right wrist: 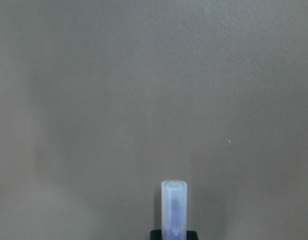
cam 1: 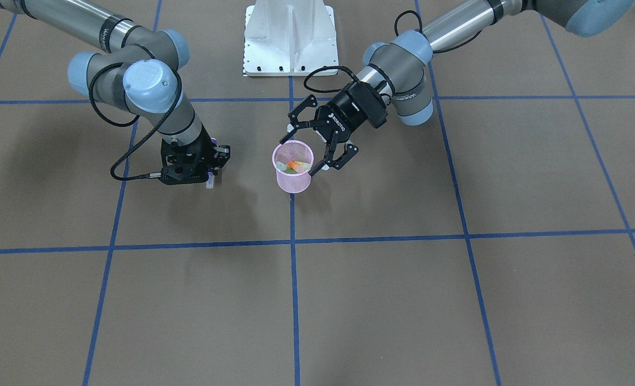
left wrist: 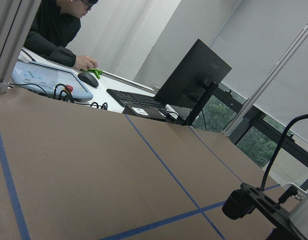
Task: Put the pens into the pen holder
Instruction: 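Lift the purple marker with the right gripper while the left arm withdraws, then carry the purple marker with the right gripper over the lavender cup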
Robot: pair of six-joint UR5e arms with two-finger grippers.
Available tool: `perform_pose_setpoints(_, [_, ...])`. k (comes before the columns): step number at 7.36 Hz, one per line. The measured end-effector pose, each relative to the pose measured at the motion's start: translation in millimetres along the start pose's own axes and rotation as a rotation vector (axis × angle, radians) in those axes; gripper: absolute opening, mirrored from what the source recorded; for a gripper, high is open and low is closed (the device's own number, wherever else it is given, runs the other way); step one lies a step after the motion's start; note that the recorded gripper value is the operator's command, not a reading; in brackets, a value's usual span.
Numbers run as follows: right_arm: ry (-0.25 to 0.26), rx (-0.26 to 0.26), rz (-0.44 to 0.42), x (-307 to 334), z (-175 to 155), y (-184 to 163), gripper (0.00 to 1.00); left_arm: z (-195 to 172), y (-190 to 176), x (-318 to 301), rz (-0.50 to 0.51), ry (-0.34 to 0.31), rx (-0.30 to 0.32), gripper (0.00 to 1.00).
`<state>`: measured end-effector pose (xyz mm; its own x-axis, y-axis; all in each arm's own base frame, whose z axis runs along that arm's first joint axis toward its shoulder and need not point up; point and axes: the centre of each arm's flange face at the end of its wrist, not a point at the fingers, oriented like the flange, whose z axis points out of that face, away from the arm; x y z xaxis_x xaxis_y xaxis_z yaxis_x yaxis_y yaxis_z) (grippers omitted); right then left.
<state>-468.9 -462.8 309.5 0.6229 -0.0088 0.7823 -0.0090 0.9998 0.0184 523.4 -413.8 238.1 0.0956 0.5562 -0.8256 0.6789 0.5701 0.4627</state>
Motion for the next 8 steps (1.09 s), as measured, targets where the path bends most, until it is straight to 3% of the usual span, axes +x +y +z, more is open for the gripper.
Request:
perform_pose_setpoints(3, [-0.212,0.23,-0.061,-3.9,-110.6,-44.5,0.0,-5.4,-32.4,-41.6,0.038,-0.066,-0.027,1.0])
perform_pose_setpoints(4, [-0.275,0.311,-0.095,-6.2,-134.3,-51.2,0.0,-10.9,-52.1,-70.9,0.053,-0.106,-0.086,1.0])
perform_pose_setpoints(6, [-0.348,0.466,-0.148,-17.2,-154.0,-51.9,0.0,-43.3,-105.1,-154.9,0.052,-0.222,-0.28,1.0])
perform_pose_setpoints(7, [-0.372,0.538,-0.202,-34.2,-150.1,-41.2,0.0,-73.1,-140.2,-199.7,0.014,-0.275,-0.392,1.0])
perform_pose_setpoints(8, [-0.393,0.621,-0.265,-59.0,-134.6,-19.0,0.0,-106.0,-175.0,-233.9,-0.031,-0.305,-0.463,1.0])
